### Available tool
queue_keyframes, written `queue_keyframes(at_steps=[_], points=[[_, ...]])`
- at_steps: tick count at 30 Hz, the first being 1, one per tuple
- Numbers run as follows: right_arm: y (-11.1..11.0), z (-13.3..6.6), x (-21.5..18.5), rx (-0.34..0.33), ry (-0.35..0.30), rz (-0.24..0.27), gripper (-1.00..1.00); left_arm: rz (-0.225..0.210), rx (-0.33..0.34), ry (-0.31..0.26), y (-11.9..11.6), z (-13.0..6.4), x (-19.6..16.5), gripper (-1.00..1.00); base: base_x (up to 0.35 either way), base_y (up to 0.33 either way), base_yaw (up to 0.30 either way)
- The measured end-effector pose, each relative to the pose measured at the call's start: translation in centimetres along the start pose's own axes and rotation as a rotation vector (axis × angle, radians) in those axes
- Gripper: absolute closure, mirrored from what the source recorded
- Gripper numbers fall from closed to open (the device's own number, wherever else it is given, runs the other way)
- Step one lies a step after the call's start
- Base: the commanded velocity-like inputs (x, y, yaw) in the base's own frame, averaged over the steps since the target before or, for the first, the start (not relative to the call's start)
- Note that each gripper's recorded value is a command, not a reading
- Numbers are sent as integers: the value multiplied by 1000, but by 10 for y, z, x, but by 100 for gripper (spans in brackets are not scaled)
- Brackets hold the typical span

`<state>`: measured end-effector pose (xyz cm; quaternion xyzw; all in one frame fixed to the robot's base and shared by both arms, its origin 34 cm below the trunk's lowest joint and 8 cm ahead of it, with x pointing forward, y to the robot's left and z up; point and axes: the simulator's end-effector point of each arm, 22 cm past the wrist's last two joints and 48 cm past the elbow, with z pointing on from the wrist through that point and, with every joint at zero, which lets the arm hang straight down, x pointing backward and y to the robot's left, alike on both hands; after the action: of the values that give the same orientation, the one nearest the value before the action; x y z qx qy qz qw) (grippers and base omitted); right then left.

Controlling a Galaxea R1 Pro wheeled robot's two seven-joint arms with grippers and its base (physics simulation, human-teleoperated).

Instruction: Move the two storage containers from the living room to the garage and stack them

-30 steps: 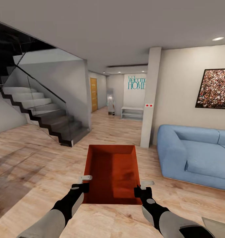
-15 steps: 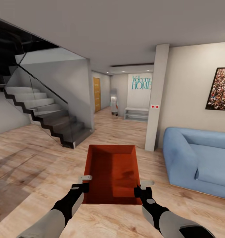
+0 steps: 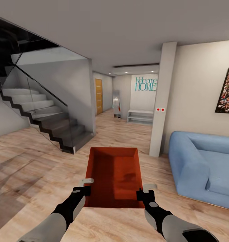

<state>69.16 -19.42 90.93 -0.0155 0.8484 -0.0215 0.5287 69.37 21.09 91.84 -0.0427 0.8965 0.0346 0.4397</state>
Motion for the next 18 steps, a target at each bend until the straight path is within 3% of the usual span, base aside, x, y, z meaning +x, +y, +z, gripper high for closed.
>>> queue_keyframes(at_steps=[18], points=[[0,0,0,0,0,0,100,0,0,0,0,0,0,100,321,0,0]])
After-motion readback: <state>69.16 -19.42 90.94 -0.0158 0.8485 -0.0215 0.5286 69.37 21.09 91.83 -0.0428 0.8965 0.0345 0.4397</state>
